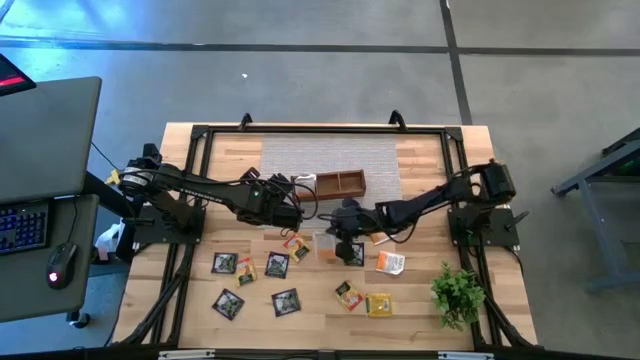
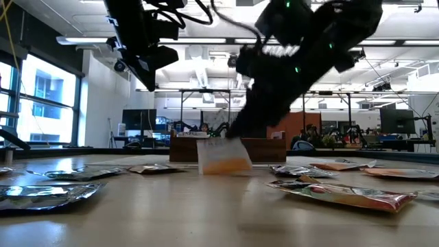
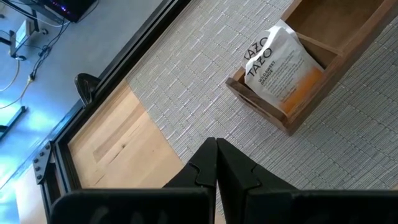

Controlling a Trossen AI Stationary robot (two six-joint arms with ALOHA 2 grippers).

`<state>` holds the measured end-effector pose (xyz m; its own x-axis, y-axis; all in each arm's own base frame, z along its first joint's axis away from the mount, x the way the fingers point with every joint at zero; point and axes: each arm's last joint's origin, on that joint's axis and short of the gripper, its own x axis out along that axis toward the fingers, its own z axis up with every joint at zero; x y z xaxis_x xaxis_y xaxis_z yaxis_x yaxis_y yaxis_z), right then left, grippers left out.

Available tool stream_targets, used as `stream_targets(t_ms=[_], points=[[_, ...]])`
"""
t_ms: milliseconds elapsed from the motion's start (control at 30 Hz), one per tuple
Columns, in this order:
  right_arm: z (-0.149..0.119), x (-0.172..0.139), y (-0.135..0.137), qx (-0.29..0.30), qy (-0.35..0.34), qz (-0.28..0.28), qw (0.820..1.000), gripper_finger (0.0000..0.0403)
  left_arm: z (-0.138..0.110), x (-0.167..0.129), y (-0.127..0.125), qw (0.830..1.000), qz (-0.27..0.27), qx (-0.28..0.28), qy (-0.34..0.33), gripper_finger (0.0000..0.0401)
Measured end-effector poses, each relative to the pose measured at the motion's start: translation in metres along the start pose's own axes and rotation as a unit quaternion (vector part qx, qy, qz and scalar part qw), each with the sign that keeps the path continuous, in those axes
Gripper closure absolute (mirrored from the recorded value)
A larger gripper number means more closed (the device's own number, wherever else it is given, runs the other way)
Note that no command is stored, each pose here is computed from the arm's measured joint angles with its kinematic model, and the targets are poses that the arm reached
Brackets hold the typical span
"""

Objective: Pick & Place Tea
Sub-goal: Put the orange tea bag into the left section of the wooden organizer

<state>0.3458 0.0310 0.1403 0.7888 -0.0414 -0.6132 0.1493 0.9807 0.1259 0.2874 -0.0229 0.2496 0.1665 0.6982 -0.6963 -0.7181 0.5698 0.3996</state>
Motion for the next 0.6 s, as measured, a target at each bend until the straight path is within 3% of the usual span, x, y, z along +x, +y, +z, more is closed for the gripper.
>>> stream_targets(t_ms=[100,333,600], points=[[0.006,-0.005,-0.002,-0.031,-0.017,-0.022,0.999,0.04,0.0,0.0,0.0,1.0,0.0,0.0,0.0,0.0401],[0.032,-0.009,-0.034,-0.085,-0.112,-0.144,0.98,0.0401,0.0,0.0,0.0,1.0,0.002,0.0,-0.002,0.0401],[0.063,-0.018,-0.071,-0.131,-0.231,-0.147,0.953,0.0402,0.0,0.0,0.0,1.0,0.003,0.0,-0.004,0.0401]])
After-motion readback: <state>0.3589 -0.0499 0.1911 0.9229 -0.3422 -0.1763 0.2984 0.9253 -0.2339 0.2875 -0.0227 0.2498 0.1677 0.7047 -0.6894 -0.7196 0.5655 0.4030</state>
